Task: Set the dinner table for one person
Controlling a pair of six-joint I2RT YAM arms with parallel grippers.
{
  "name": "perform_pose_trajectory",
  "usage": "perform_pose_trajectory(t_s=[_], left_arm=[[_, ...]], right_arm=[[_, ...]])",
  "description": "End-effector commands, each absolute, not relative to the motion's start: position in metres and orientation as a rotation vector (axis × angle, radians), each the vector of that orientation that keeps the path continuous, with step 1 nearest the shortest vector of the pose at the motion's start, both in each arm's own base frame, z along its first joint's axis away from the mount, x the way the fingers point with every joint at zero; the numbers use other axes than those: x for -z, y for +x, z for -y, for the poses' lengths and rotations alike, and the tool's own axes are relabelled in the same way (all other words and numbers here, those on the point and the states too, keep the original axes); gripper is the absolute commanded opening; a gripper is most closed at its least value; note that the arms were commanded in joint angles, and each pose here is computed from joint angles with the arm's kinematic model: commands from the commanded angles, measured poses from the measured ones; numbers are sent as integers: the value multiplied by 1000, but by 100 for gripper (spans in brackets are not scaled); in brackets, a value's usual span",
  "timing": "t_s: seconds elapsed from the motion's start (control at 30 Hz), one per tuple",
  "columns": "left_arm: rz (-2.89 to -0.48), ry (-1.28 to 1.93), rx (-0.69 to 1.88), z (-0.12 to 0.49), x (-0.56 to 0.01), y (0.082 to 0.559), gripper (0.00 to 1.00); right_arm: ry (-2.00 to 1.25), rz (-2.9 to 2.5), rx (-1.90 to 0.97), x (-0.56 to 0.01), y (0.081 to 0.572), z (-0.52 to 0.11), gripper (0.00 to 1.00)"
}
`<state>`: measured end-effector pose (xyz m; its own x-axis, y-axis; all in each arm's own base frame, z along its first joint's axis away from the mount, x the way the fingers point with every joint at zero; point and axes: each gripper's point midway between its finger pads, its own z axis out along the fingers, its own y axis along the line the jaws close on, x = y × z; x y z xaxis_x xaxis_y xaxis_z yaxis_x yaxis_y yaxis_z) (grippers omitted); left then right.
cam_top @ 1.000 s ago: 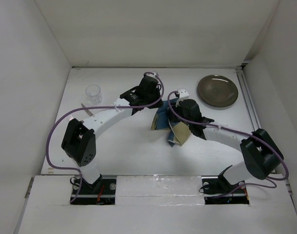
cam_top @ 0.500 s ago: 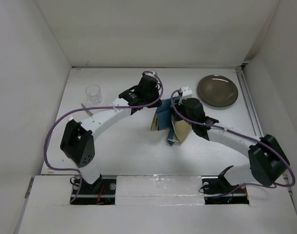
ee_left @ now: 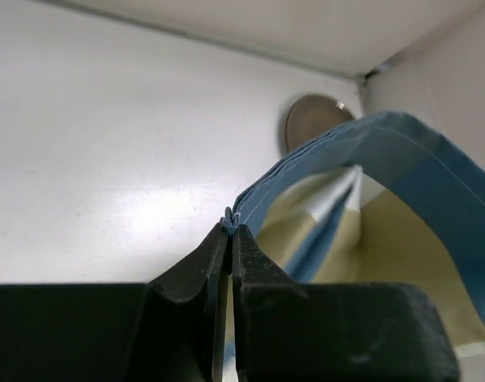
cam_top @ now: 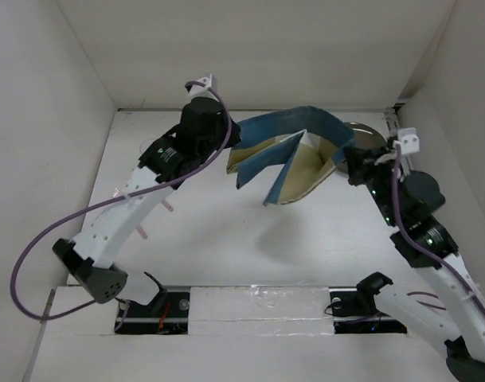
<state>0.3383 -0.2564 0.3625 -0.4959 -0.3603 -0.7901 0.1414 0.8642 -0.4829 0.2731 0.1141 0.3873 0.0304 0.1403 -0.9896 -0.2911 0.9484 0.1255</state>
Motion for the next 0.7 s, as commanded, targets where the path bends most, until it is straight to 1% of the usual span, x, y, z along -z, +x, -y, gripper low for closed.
perform_pose_trajectory(t_s=[0.0,0.1,0.37,0.57,0.67], left_arm=[[-1852,-258,561,210,-418,322,0],[-1787,-323,489,180,-434,313,0],[-1764,-330,483,162,-445,297,0],[-1726,-348,518,145,-456,277,0],[-1735,-353,518,145,-450,276,0]], right_arm=[[-153,-1443,-304,-412,245,-96,0],[-211,-1429,-300,-416,235,-96,0],[-440,-1327,-413,-430,213,-128,0],[-417,-1242,-420,-448,199,-120,0],[-383,-1231,-412,-451,202,-116,0]])
